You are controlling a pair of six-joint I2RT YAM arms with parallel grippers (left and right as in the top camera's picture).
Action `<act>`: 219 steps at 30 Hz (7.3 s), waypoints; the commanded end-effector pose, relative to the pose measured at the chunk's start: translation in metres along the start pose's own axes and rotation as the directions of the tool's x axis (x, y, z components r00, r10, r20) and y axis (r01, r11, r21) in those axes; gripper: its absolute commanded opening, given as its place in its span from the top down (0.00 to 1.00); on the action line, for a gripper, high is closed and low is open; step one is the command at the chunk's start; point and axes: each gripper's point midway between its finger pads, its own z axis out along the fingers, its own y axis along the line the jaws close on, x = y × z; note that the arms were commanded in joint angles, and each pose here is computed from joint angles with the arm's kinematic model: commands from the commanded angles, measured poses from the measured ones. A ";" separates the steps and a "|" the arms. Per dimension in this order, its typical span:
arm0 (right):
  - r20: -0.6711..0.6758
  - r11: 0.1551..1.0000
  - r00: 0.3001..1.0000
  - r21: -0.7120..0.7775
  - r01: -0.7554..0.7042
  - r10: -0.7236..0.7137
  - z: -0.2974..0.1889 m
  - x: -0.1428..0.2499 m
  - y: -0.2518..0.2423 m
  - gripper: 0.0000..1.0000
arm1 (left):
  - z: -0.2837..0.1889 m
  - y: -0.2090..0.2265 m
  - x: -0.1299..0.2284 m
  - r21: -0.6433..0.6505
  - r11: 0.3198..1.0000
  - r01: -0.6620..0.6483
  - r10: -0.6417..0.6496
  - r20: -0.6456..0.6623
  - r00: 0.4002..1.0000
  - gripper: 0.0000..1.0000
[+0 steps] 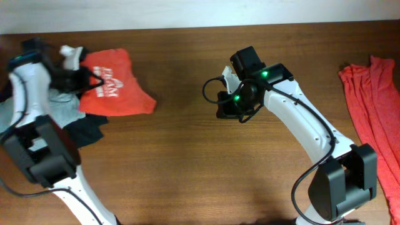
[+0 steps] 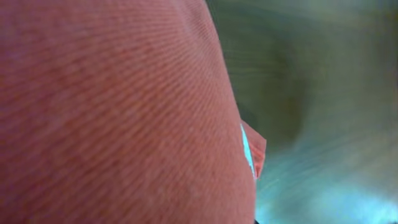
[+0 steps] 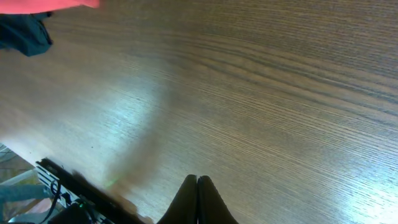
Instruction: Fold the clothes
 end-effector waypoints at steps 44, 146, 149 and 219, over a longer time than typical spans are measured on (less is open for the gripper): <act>0.005 0.996 1.000 0.092 -0.002 0.002 0.000 0.001 -0.015 0.95 | -0.299 0.090 0.056 -0.187 0.880 0.437 -0.271 0.557 0.785 0.99; 0.712 0.878 0.574 0.478 0.023 -0.403 -0.151 0.139 -0.114 0.01 | -0.193 -0.248 0.067 -0.337 0.877 -0.342 0.384 0.065 0.921 0.01; 0.717 0.878 0.566 0.477 0.025 -0.406 -0.126 0.151 -0.127 0.01 | -0.193 -0.248 0.067 -0.337 0.877 -0.342 0.384 0.065 0.921 0.01; 0.738 0.876 0.527 0.481 0.025 -0.421 -0.065 0.148 -0.160 0.01 | -0.133 -0.191 0.138 -0.575 0.731 -0.367 0.667 0.489 0.562 0.01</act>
